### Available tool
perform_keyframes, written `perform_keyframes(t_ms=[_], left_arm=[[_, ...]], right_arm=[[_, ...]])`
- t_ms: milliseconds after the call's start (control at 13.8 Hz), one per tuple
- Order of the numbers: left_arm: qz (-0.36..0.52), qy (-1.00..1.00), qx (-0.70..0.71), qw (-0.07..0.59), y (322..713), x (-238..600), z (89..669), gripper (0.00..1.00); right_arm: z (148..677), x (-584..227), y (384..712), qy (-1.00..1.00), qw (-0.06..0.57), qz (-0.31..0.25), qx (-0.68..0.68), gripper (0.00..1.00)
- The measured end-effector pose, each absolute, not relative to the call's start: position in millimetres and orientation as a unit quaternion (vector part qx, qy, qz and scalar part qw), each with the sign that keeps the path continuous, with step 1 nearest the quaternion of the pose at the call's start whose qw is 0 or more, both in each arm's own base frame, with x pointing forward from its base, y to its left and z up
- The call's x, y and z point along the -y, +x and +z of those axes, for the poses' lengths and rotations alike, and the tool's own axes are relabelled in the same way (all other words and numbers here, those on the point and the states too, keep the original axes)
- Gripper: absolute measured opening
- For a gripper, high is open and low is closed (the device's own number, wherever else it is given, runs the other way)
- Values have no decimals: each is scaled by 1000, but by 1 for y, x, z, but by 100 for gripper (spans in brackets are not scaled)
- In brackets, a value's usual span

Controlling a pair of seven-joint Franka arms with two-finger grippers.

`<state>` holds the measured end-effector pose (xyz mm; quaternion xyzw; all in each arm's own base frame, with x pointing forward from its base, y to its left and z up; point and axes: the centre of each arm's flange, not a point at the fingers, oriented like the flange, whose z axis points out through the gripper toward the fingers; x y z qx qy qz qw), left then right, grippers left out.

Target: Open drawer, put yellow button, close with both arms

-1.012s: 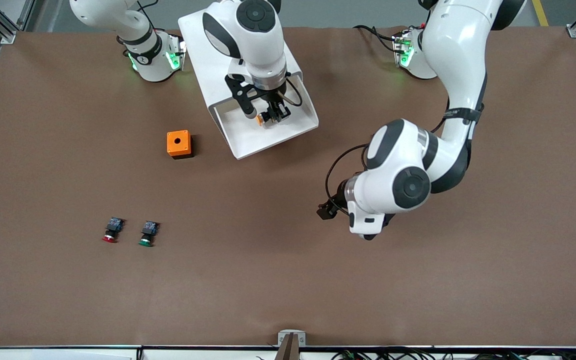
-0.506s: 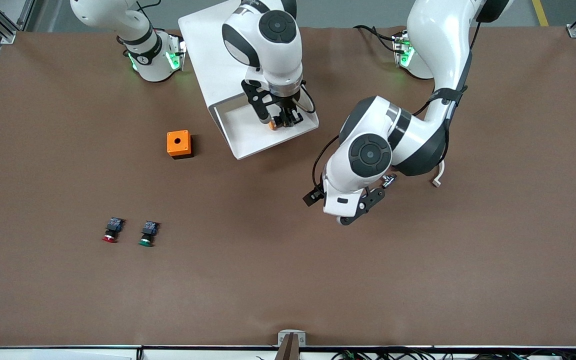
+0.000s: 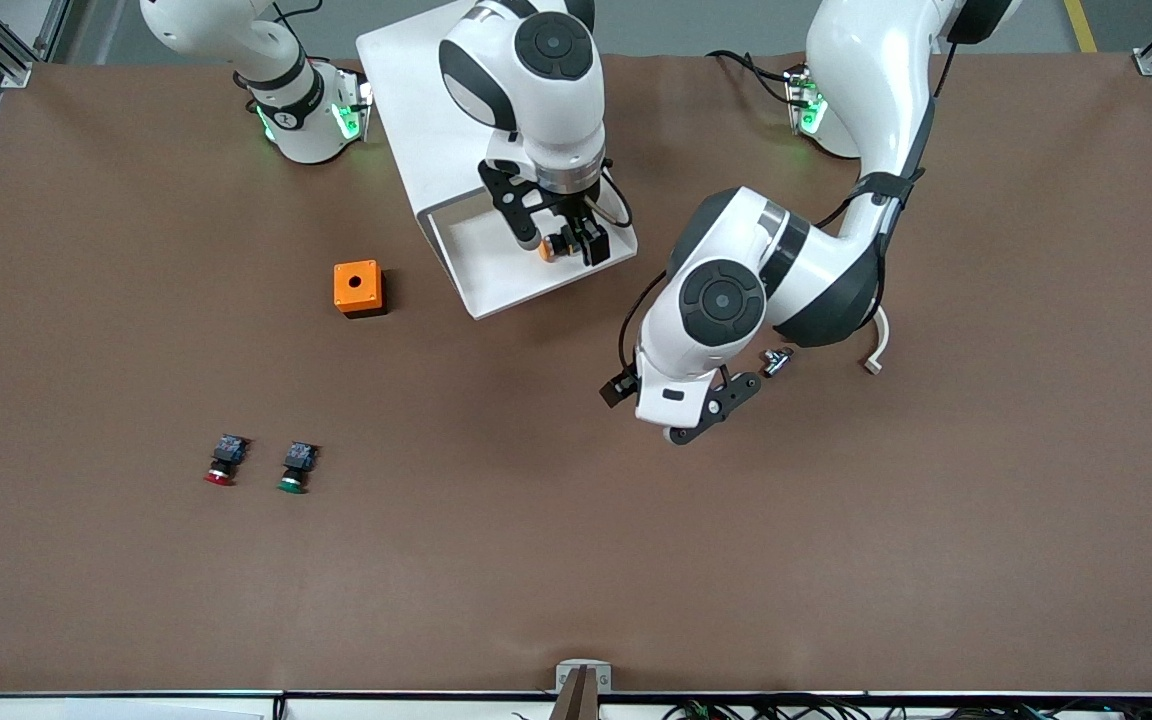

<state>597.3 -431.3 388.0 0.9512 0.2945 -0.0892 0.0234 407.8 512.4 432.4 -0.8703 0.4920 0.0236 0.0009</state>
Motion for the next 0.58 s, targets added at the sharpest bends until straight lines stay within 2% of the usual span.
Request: perform_keyframes(t_ms=[289,578], left_arm=[[-74,956,-283,24,590,445,386,100],[-67,964,-258,14,569,470,377,100]], right_arm=[[451,-487,434,-916,-20,31,-400,100],[484,-426,478,-948,-57,61,-306,100]])
